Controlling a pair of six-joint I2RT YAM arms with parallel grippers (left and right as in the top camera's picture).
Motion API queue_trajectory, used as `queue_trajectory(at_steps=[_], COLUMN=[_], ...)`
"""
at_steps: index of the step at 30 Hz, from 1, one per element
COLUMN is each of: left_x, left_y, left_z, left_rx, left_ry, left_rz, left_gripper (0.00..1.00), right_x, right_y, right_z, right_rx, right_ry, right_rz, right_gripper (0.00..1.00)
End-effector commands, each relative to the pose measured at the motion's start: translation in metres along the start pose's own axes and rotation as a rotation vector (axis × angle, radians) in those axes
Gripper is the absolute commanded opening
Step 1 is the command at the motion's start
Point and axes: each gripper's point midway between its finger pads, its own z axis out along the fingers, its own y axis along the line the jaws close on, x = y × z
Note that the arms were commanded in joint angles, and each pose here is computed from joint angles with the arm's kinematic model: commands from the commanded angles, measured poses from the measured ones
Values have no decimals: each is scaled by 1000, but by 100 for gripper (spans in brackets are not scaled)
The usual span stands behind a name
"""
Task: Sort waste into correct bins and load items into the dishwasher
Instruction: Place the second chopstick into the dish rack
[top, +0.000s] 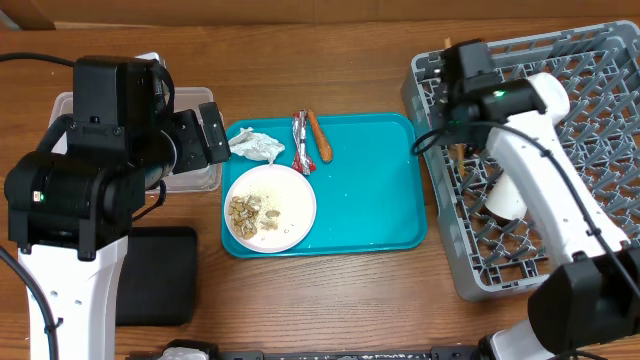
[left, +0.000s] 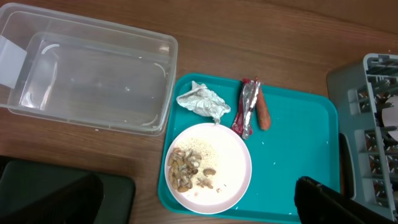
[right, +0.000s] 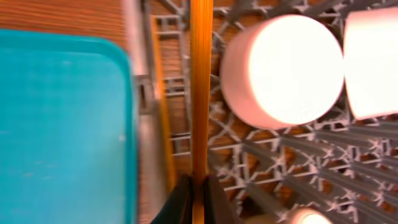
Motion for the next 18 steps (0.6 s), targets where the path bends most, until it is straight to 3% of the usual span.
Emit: queue_trajectory(at_steps=[1,3,9,15,18], left_x=[-3,-3,-3,-3,-3], left_y=[3,3,3,3,3], left_z=[0,0,0,0,0], left_rx=[-16,-16,-16,-16,-16], left_ry=[-7,-7,-8,-7,-7], left_rz=[3,3,2,3,3], left_gripper=[100,100,100,100,100], right_x=[10,16,10,-9,-10], right_y=[2,12,18,23,53], right_z=[15,21,11,-34,-59], right_rx=[-22,-69,-70,-126,-314], right_ry=[34,55,34,-65,-106], right_rz=[-82,-131,-127,-73,-83], right_gripper=[4,6,33,40,47])
